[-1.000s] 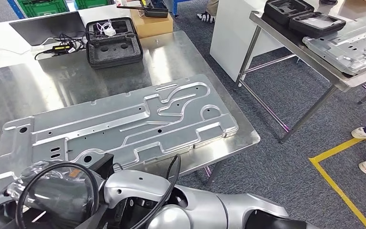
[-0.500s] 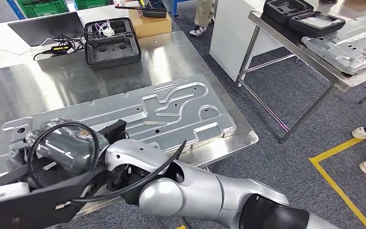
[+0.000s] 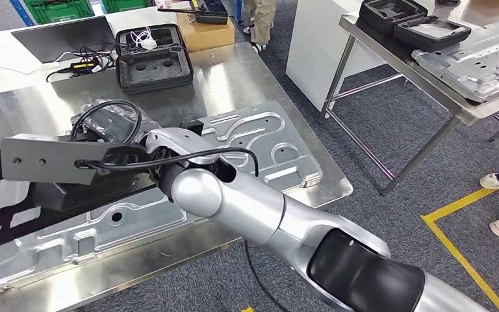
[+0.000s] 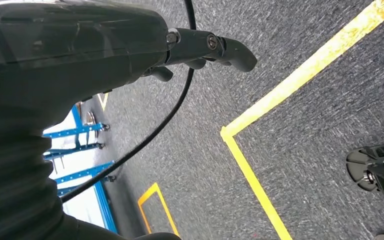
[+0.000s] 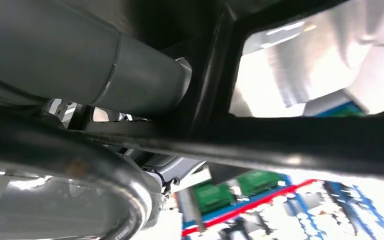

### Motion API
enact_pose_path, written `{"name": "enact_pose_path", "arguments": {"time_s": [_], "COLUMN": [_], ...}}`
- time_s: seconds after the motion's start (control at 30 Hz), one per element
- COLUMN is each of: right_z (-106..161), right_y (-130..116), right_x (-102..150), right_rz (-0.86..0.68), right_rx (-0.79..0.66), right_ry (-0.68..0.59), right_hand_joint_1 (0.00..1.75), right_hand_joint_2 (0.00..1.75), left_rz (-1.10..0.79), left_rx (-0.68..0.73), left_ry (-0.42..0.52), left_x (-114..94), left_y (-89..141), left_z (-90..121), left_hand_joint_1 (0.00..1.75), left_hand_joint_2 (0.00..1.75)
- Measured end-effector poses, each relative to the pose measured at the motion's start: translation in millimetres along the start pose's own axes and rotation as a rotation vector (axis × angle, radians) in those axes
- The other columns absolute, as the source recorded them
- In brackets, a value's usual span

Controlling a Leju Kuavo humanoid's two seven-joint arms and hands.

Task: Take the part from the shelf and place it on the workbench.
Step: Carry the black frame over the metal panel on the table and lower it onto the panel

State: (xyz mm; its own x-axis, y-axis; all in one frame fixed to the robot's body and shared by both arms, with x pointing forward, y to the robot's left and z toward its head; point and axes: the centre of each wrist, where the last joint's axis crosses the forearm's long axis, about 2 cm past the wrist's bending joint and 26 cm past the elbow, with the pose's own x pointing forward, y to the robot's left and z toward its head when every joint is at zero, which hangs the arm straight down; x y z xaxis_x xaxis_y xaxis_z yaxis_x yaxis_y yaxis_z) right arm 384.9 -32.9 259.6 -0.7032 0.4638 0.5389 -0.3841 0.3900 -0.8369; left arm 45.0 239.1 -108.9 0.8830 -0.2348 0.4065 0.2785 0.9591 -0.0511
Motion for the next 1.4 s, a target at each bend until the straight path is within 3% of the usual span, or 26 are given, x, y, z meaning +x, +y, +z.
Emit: {"name": "enact_pose_path", "arguments": {"time_s": [0.33, 0.6, 0.87, 1.2, 1.4], "right_z": [7.1, 27.2, 55.5, 65.4, 58.5], "right_y": [-3.2, -4.2, -27.8, -50.3, -62.5], "right_x": [-48.5, -87.7, -127.4, -140.5, -134.8], "right_rz": [-0.011, 0.008, 0.039, 0.113, 0.192], "right_rx": [0.015, 0.015, -0.037, -0.072, -0.063], "right_ry": [0.227, 0.459, 0.673, 0.735, 0.687], "right_hand_joint_1": [1.75, 1.75, 1.75, 1.75, 1.75], "right_hand_joint_2": [0.00, 0.00, 0.00, 0.00, 0.00], "left_rz": [-0.047, -0.078, -0.086, -0.093, -0.107], "left_rx": [-0.025, -0.061, -0.079, -0.091, -0.097], "left_ry": [-0.001, -0.001, -0.002, -0.003, -0.008], "left_x": [1.2, 2.9, 3.8, 5.2, 7.9], "left_y": [-0.5, -1.2, -1.4, -1.3, -0.9], "left_z": [-0.4, -0.8, -1.0, -1.4, -2.2], "left_hand_joint_1": [0.00, 0.00, 0.00, 0.00, 0.00], "left_hand_joint_2": [1.75, 1.75, 1.75, 1.75, 1.75]}}
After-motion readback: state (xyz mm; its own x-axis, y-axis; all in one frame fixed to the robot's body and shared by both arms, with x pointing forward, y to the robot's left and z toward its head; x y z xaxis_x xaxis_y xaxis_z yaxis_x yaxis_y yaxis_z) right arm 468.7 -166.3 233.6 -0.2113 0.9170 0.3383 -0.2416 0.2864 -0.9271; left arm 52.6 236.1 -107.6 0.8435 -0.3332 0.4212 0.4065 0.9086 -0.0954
